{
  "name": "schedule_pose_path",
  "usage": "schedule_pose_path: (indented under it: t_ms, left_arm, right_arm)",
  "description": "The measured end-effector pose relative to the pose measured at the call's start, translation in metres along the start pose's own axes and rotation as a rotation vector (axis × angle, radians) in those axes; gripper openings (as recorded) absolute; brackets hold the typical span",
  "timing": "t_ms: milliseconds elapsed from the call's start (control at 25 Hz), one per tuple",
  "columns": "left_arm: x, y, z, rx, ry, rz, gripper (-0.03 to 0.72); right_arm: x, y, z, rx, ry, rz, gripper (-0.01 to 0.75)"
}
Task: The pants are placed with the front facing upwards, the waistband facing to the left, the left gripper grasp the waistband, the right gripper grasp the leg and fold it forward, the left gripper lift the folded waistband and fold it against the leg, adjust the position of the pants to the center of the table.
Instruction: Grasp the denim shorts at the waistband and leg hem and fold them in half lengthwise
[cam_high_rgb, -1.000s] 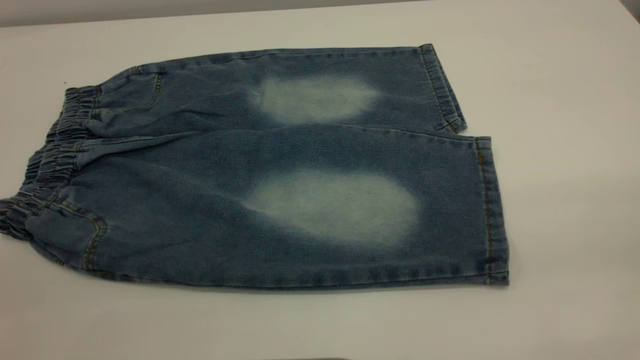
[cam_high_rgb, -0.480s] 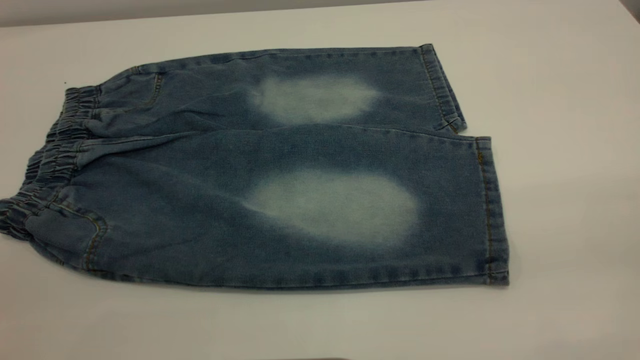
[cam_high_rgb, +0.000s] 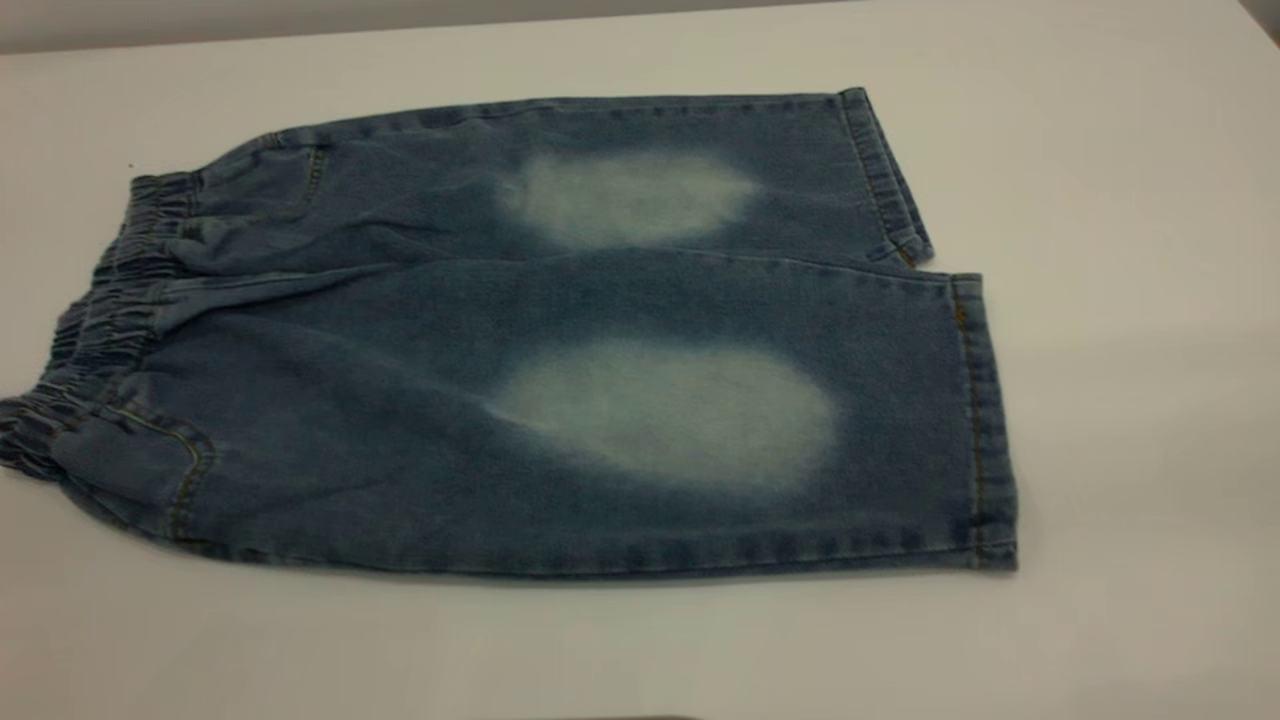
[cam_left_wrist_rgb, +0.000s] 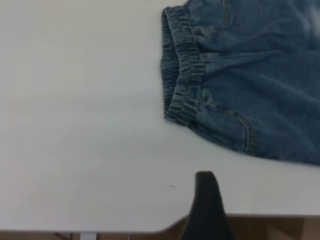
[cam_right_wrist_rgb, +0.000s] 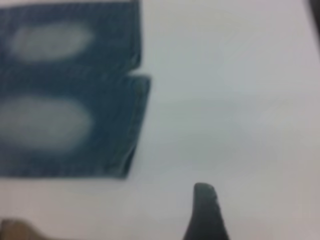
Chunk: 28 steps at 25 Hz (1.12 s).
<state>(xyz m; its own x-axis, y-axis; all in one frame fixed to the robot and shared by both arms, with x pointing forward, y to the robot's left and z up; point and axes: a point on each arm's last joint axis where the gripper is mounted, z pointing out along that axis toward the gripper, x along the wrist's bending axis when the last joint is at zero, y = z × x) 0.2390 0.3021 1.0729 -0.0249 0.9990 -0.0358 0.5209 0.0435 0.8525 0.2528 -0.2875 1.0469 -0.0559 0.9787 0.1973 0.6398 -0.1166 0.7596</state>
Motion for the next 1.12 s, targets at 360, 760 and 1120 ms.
schedule_pose_path:
  t_ms: [360,760,1120]
  left_arm:
    - [0.003,0.071,0.085,0.217,0.092,-0.071,0.496]
    - [0.004,0.058,0.222,0.518,0.134,-0.124,0.496]
    - [0.015,0.015,0.300,0.690,0.150,-0.272,0.496]
  right_arm:
    - [0.019,0.048,0.075,0.245,0.181,0.035,0.512]
    - [0.023,0.057,0.164,0.432,0.282,0.140,0.512]
    - [0.022,0.054,0.196,0.446,0.323,0.185,0.512]
